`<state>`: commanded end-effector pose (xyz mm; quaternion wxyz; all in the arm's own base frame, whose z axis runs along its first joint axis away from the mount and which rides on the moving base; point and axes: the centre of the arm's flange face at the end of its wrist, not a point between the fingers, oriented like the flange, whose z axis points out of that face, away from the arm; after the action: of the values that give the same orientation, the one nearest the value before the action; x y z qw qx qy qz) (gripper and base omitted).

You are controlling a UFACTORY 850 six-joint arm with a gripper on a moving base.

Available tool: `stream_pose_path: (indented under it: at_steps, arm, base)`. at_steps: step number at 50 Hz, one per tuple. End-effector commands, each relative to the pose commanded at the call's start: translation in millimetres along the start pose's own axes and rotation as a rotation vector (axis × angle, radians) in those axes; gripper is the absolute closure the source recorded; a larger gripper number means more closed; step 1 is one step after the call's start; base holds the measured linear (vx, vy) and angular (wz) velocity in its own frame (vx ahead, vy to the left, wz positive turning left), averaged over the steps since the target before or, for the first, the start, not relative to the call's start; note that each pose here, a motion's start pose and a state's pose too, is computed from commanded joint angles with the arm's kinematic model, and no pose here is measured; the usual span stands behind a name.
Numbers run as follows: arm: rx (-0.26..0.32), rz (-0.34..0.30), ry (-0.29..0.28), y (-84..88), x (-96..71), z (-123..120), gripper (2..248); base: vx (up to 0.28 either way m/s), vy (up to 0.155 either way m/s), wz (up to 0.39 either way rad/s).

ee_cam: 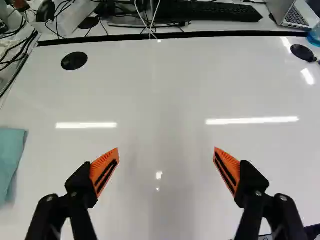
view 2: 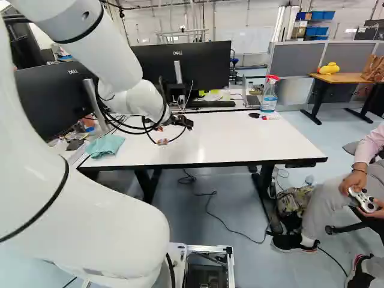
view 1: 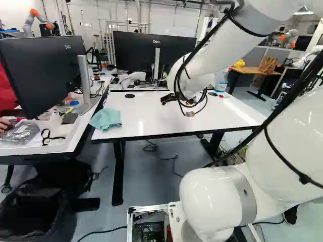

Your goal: Clean the table with the green towel

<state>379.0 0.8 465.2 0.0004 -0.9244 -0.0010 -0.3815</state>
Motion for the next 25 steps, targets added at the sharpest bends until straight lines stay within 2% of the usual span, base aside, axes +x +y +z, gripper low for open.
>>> stream_pose_path:
  at_steps: [25]
  arm:
    - [0.0,0.0,0.072,0.1,-22.4,4.1,3]
  base:
    - [0.0,0.0,0.0]
